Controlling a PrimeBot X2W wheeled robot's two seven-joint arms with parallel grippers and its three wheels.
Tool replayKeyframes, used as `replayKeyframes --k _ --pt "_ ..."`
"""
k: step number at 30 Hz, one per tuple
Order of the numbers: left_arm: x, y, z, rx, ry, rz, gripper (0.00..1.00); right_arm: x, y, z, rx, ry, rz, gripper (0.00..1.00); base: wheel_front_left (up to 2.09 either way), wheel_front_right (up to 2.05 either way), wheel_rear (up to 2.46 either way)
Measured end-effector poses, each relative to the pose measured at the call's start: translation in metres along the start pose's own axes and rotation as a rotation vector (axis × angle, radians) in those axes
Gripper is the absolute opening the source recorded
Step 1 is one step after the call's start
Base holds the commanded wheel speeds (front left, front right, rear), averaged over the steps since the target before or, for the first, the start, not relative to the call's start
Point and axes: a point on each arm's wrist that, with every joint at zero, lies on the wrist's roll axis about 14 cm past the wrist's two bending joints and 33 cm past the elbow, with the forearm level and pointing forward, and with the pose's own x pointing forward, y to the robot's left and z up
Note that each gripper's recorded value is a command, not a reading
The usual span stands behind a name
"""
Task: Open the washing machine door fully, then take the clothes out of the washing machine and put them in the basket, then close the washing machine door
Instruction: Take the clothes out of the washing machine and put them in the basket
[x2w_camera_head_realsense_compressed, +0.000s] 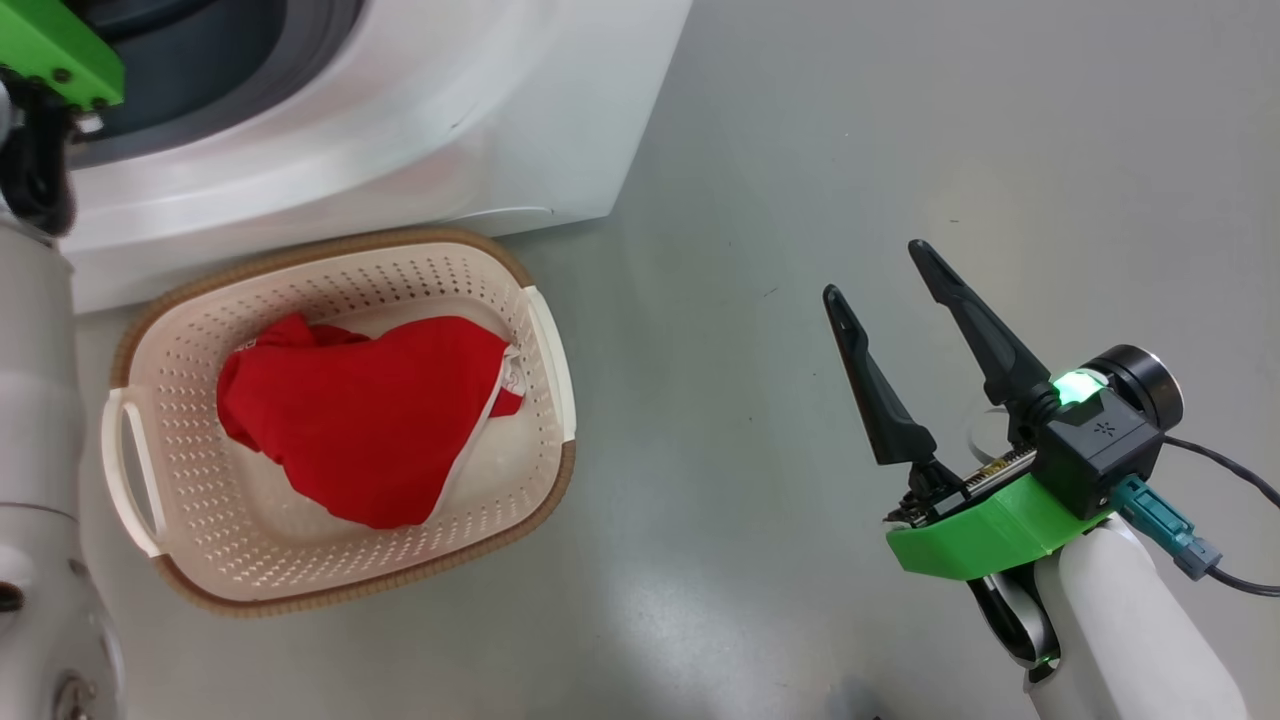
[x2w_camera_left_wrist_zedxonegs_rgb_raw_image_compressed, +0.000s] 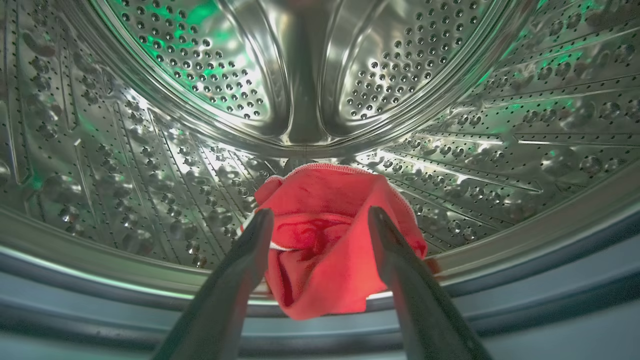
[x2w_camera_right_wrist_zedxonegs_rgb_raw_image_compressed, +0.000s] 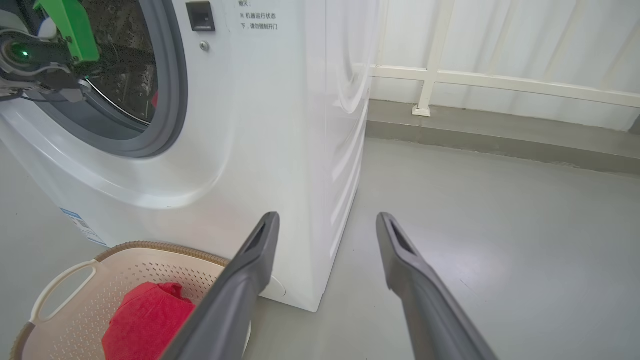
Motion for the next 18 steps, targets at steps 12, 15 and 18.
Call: replayKeyframes --k 12,15,18 --pt "0.009 0.002 -0.027 -0.052 0.160 0.019 1.00 -0.006 -0.011 0.000 -0.013 0.008 -0.033 1.00 0.00 0.00 0.00" --pt "0.011 0.005 -0.034 -0.041 0.178 0.030 1.00 -0.007 -0.013 -0.002 -0.013 0.014 -0.042 1.00 0.00 0.00 0.00" --pt "0.012 0.007 -0.042 -0.024 0.202 0.038 1.00 -0.008 -0.015 -0.004 -0.007 0.018 -0.051 1.00 0.00 0.00 0.00"
